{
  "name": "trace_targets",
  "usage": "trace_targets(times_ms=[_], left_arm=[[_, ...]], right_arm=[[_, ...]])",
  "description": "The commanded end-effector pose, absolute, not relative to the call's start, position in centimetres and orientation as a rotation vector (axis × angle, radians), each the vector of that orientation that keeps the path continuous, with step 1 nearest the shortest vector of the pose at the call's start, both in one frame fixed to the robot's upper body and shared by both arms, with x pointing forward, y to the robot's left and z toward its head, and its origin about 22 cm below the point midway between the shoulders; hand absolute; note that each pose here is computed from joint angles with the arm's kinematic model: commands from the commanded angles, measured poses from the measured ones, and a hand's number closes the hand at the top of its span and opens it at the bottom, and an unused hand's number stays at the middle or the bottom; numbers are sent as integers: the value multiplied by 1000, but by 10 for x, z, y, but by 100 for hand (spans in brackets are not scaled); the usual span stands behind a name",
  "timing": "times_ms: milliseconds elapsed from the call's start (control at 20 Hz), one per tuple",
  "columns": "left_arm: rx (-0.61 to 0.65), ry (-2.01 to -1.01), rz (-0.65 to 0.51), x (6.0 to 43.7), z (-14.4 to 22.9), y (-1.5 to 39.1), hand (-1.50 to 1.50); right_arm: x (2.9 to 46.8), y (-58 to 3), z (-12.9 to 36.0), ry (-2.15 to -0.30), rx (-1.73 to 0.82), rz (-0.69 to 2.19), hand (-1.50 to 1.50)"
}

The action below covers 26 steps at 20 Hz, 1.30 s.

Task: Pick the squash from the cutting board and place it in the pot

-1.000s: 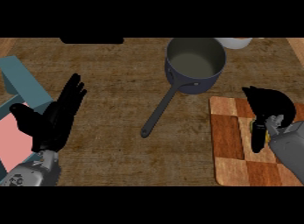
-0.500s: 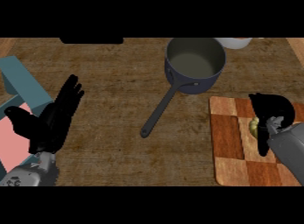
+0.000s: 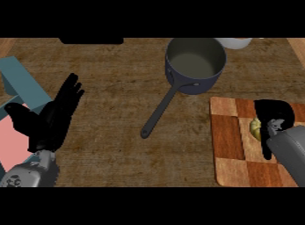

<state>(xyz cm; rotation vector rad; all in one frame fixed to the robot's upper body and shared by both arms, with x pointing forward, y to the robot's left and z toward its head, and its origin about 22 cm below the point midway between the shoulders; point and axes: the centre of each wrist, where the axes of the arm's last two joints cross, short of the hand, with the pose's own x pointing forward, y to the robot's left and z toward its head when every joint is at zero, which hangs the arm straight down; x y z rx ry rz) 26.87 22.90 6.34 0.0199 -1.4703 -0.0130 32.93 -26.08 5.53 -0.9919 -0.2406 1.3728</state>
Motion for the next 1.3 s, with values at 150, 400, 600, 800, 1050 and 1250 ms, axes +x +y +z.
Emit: trace_targets(times_ms=[150,400,600,800,1050,1250], left_arm=[[11,-1463,-3,278,62,233,0],[18,-1469,0,252,65,207,0],[10,-1473,4,268,57,229,0],[46,-1444,24,263,63,237,0],[55,-1444,24,257,59,236,0],[51,-1439,24,259,62,240,0]], right_arm=[[334,-251,61,-398,-914,1402,150],[330,-274,42,-441,-948,1430,150],[328,-254,55,-455,-949,1434,150],[317,-183,44,-505,-961,854,150],[292,-149,48,-542,-983,477,150],[278,-126,67,-567,-1200,360,150]])
